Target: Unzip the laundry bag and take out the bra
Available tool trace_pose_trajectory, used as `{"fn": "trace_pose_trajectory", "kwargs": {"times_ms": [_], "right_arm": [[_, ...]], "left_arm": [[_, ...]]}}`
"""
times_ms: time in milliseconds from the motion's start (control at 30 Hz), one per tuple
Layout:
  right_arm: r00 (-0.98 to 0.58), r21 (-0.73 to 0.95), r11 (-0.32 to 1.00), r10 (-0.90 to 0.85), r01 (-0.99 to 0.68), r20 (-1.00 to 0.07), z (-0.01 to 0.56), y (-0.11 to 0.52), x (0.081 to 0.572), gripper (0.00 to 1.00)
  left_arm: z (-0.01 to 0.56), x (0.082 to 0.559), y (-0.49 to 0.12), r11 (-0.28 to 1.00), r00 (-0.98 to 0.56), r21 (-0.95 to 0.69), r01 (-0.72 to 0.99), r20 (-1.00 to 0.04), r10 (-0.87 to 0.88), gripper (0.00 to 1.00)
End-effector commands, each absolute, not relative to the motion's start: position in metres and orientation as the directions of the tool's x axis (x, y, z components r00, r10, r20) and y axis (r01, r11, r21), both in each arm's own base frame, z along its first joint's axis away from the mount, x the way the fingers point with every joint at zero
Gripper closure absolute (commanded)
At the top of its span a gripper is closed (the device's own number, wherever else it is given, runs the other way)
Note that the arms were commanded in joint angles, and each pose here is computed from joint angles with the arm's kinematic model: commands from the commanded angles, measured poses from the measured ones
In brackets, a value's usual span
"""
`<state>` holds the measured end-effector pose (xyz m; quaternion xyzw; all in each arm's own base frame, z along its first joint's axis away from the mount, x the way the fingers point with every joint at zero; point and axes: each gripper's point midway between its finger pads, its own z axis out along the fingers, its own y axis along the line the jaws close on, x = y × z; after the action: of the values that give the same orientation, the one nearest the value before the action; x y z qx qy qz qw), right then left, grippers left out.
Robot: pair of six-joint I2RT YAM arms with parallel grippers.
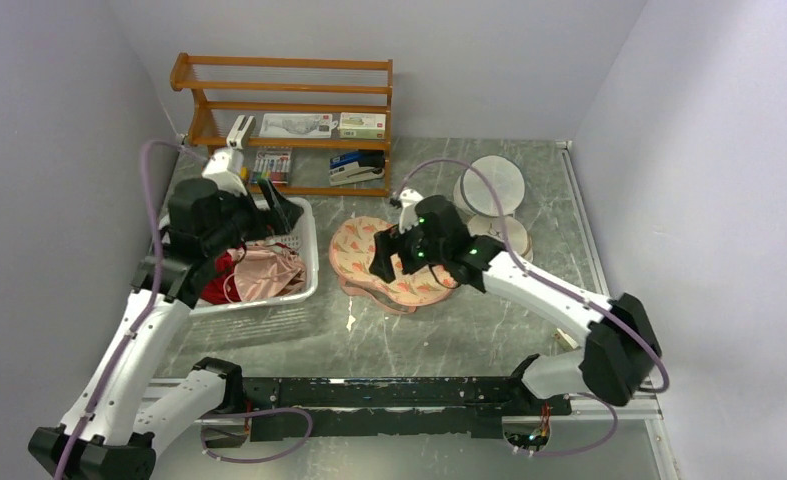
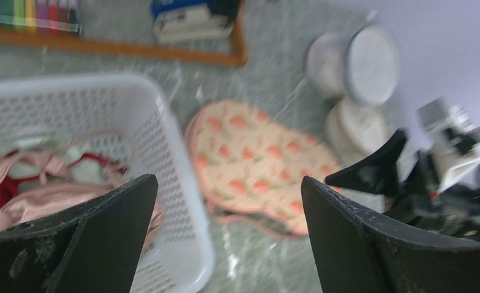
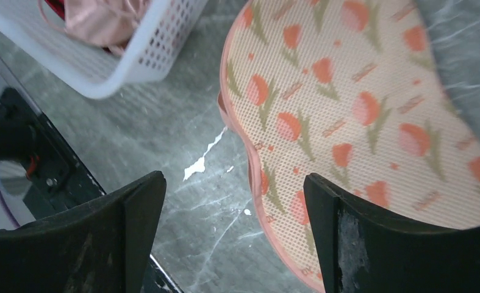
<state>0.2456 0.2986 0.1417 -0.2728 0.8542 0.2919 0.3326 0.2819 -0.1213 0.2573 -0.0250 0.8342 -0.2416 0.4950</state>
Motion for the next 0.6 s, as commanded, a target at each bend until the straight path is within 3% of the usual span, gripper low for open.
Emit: {"fn": "trace_pose_trajectory", "kwargs": {"times_ms": [0,267,567], "right_arm": [[-0.605,0.315,0.716,-0.186,-0.623,-0.774,0.174,0.277,0.255,0.14],[-0.512,0.262,0.771,-0.097,-0.581,-0.853,0.223,0.238,0.244,0.12],[-0.486,0.257,0.802,-0.047,-0.54,-0.873,0.247,0.228,0.247,0.13]], "left_arm": [[0.338,0.278,-0.13,0.78,-0.453,-0.599,0.18,-0.755,-0.474,0.0],[0.417,0.273,-0.142,0.668,-0.436,-0.711,0.221,-0.685,-0.584,0.0],[0.449,0.266,-0.145,0.622,-0.373,-0.718,0.313,-0.695,-0.614,0.0]]}}
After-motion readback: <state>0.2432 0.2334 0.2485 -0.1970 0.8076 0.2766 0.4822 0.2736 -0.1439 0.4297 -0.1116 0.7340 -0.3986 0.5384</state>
